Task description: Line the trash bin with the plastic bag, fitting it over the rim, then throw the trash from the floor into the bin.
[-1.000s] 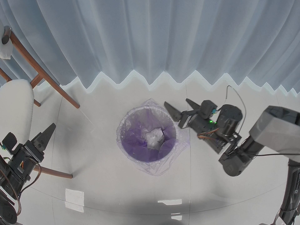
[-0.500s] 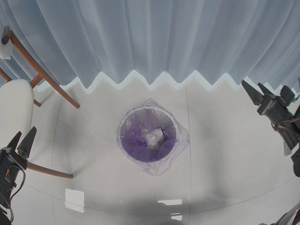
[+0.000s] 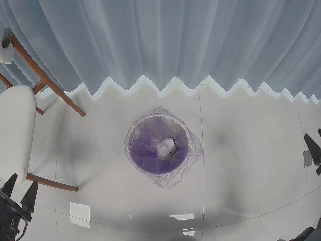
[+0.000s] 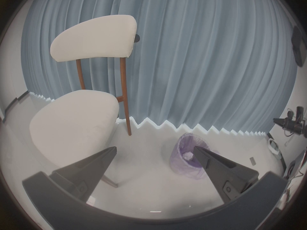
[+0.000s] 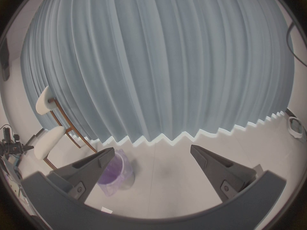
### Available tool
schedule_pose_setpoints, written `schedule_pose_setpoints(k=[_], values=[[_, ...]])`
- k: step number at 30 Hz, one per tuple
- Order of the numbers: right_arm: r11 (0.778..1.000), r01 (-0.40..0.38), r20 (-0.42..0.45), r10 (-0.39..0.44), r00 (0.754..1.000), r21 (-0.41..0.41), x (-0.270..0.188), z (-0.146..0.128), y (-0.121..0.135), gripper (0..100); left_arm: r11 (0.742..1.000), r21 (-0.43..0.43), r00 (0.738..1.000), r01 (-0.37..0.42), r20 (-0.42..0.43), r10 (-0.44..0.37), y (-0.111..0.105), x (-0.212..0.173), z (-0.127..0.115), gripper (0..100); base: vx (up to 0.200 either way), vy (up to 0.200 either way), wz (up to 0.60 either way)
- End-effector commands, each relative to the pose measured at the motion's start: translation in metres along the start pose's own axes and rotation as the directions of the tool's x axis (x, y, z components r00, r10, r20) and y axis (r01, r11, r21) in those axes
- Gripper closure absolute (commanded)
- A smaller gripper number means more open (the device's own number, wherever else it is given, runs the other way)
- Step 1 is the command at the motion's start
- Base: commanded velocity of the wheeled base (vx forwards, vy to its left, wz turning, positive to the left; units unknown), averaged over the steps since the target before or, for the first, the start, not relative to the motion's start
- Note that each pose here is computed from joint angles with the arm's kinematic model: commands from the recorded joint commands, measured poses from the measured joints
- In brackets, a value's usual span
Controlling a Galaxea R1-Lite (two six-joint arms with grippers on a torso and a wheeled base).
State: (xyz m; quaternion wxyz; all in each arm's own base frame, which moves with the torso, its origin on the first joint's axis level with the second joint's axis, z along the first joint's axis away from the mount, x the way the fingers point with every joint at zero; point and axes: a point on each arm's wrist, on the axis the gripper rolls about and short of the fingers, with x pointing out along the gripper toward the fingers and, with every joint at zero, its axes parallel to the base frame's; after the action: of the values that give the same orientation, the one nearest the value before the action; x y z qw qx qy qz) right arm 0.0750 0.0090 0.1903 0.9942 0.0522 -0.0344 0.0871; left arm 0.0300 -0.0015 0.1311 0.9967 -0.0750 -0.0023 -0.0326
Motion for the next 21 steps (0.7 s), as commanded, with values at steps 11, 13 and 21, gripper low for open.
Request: schedule_pose_setpoints(k=[11,13,21], values=[[0.982,0.129,-0.064,-0.139,0.988,-0.141,-0.1064,-0.1072,-0.0019,0,0.959,0.283,1.0,-0.003,0.006,0.001,0.0041,-0.0545,-0.0501,0,0.0,0.0,0.0],[0.985,0.151,-0.06,-0.155,0.986,-0.078,-0.1065,-0.107,-0.0023,0,0.964,0.264,1.0,-0.03,0.009,0.028,0.0047,-0.0546,-0.0499,0,0.0,0.0,0.0],[0.982,0.162,-0.059,-0.168,0.984,-0.094,-0.1065,-0.107,-0.0025,0,0.946,0.088,0.949,-0.312,0.082,0.305,0.0111,-0.0543,-0.0492,0,0.0,0.0,0.0]])
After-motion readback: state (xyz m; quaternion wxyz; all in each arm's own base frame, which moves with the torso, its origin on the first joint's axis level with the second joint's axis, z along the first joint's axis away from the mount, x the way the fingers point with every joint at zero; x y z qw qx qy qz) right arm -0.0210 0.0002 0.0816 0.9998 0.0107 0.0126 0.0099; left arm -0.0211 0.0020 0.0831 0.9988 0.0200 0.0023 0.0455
